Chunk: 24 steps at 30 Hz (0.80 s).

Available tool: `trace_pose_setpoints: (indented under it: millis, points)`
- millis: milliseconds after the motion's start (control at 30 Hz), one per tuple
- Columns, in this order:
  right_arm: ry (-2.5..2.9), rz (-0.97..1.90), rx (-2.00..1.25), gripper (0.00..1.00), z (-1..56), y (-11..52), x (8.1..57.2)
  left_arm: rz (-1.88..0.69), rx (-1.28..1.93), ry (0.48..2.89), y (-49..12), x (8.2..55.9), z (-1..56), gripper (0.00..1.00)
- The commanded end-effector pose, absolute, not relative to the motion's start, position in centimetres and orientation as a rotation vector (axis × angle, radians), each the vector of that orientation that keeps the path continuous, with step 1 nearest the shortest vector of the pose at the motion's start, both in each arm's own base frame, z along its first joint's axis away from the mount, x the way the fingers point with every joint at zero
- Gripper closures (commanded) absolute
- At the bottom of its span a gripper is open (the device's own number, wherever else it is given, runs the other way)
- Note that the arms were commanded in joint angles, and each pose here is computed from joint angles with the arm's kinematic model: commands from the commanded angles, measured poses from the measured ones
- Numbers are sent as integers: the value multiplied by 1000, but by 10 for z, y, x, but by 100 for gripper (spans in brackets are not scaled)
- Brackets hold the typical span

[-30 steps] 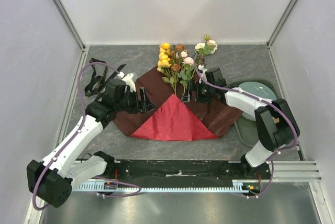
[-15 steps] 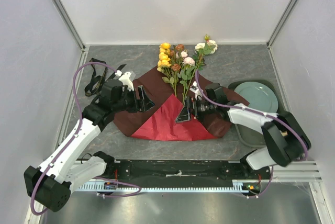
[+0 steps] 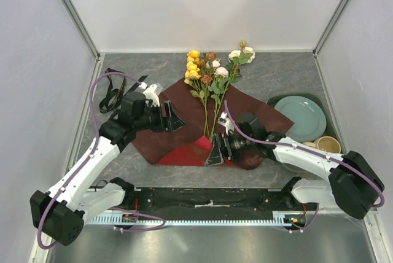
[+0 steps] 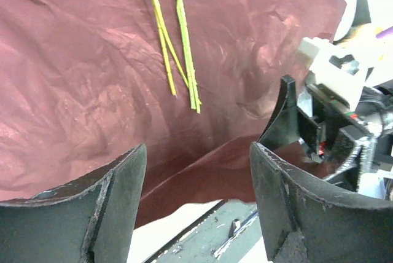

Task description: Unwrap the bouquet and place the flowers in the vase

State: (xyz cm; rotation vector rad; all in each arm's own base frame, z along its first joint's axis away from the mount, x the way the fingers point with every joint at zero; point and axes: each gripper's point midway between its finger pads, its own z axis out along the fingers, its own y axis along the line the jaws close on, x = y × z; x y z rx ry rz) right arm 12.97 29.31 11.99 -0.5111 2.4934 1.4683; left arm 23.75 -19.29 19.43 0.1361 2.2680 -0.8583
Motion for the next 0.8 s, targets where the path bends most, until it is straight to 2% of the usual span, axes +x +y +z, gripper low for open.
trace_pose_setpoints:
  millis: [0, 233, 367, 500, 667, 767]
  points:
    - [2545, 1452, -459, 2, 110, 284, 116, -997, 265, 2227, -211, 226, 207, 26]
    - [2481, 1516, -545, 2, 125, 274, 90, -1149, 351, 2260, -221, 200, 190, 21]
    - [2454, 1492, -538, 2, 134, 269, 89, -1296, 421, 2274, -233, 176, 180, 25]
    - [2441, 1347, -428, 2, 144, 266, 111, -1317, 469, 2295, -236, 160, 169, 29]
    - [2474, 944, -154, 2, 132, 247, 175, -1333, 509, 2313, -239, 140, 165, 30]
    - [2458, 945, -107, 2, 142, 248, 199, -1362, 489, 2340, -243, 134, 167, 30]
